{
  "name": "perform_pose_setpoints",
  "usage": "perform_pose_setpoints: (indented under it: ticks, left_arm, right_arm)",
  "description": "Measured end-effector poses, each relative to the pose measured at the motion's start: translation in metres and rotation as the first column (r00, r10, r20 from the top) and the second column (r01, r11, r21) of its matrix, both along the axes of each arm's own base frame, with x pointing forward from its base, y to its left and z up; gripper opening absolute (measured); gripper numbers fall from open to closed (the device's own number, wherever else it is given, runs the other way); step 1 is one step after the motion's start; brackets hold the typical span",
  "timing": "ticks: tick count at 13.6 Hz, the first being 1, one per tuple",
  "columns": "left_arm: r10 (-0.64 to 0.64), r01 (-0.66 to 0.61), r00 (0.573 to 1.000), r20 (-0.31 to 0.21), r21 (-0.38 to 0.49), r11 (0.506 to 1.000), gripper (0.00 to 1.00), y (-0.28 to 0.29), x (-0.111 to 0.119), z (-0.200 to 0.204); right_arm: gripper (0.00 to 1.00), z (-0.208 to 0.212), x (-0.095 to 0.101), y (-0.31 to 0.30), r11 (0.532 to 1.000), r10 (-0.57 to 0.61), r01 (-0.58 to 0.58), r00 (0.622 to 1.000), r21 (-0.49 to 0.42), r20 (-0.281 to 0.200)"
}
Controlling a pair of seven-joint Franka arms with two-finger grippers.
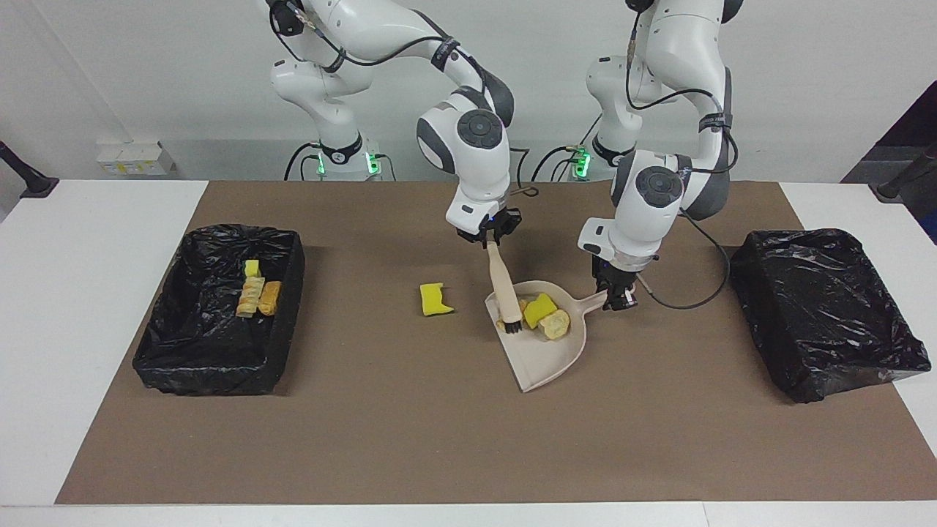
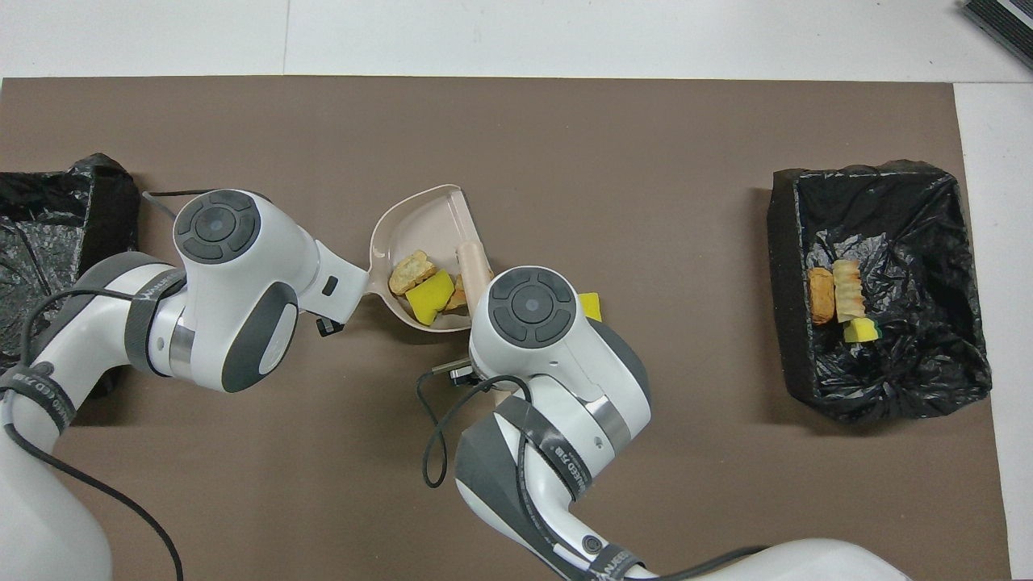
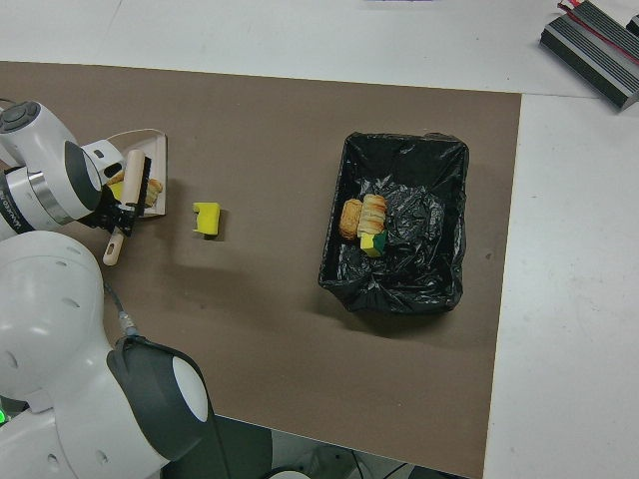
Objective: Sweep and dump trash in bin
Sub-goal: 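Sweep the remaining bread and sponge into the dustpan with the right gripper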
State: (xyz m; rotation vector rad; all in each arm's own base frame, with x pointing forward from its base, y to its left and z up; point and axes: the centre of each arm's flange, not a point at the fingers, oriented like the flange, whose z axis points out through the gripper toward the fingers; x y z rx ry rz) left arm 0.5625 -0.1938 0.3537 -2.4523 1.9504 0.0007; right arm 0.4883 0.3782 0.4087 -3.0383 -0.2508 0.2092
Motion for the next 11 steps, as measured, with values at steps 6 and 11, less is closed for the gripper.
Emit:
perform_pose_setpoints:
  ticks: [6, 11]
  left_arm:
    - [-0.072, 0.072, 0.997, 0.011, 0.003, 0.997, 0.33, 0.013, 0.006, 0.002]
    - [-0.06, 0.061, 0.998, -0.022, 0.007, 0.998, 0.33, -0.028, -0.026, 0.001]
  right_arm:
    - [0.26, -0.006, -0.017, -0.129, 0.98, -0.16, 0.161, 0.987, -0.12, 0.017]
    - [0.26, -0.059, -0.03, -0.193, 0.977, -0.165, 0.163, 0.986, -0.136, -0.003]
